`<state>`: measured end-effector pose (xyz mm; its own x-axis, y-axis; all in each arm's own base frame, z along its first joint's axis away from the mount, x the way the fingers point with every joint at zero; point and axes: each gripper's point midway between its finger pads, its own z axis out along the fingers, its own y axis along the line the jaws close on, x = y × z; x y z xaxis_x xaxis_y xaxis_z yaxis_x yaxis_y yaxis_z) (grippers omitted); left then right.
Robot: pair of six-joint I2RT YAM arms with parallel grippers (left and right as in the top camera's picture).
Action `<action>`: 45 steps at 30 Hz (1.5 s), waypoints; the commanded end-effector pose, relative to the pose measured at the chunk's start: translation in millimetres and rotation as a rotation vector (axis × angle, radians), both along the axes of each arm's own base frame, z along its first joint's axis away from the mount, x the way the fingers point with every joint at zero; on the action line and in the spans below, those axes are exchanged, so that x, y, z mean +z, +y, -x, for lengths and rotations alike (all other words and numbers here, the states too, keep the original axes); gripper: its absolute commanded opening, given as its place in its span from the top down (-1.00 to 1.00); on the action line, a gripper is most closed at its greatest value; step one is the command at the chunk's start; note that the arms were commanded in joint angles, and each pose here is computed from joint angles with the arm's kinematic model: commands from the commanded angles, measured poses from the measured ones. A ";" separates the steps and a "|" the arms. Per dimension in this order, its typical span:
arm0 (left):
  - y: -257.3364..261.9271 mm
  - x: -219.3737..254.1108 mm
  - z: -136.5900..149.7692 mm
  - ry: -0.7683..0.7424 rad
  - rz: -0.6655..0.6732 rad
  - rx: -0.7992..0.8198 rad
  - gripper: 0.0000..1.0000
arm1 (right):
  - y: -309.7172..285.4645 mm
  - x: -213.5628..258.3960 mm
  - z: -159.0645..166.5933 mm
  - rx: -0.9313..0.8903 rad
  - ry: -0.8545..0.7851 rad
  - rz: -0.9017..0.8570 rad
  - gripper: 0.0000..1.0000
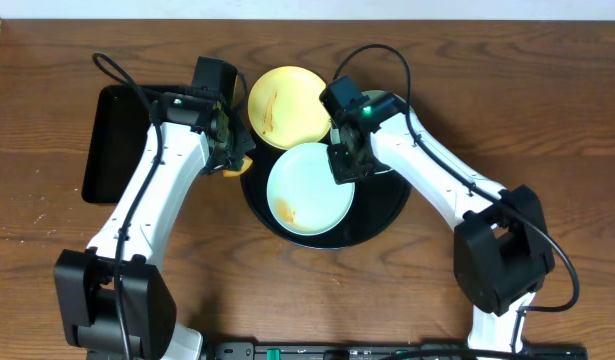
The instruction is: Clean dirty plates on tray and stack at the side
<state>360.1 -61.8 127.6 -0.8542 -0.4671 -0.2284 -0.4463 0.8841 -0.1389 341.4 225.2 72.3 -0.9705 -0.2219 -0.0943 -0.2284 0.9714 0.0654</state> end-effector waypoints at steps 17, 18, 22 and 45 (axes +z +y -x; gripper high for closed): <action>2.7 1.4 -1.8 -0.006 -0.018 -0.009 0.85 | -46.3 108.7 -45.2 0.016 -0.471 0.194 0.97; 2.7 1.4 -1.8 -0.006 -0.018 -0.009 0.85 | -48.1 113.5 -46.8 0.018 -0.495 0.214 0.97; 2.7 1.4 -1.8 -0.006 -0.018 -0.009 0.85 | -53.1 125.6 -48.7 0.037 -0.564 0.316 0.97; 2.6 1.4 -1.8 -0.006 -0.018 -0.009 0.85 | -22.6 150.2 -29.2 0.159 -0.720 0.511 0.97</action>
<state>360.2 -61.7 127.6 -0.8541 -0.4671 -0.2286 -0.4463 0.8841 -0.1386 372.6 200.3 215.8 -0.6887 -0.5053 -0.5200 -0.1875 0.8169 -0.5455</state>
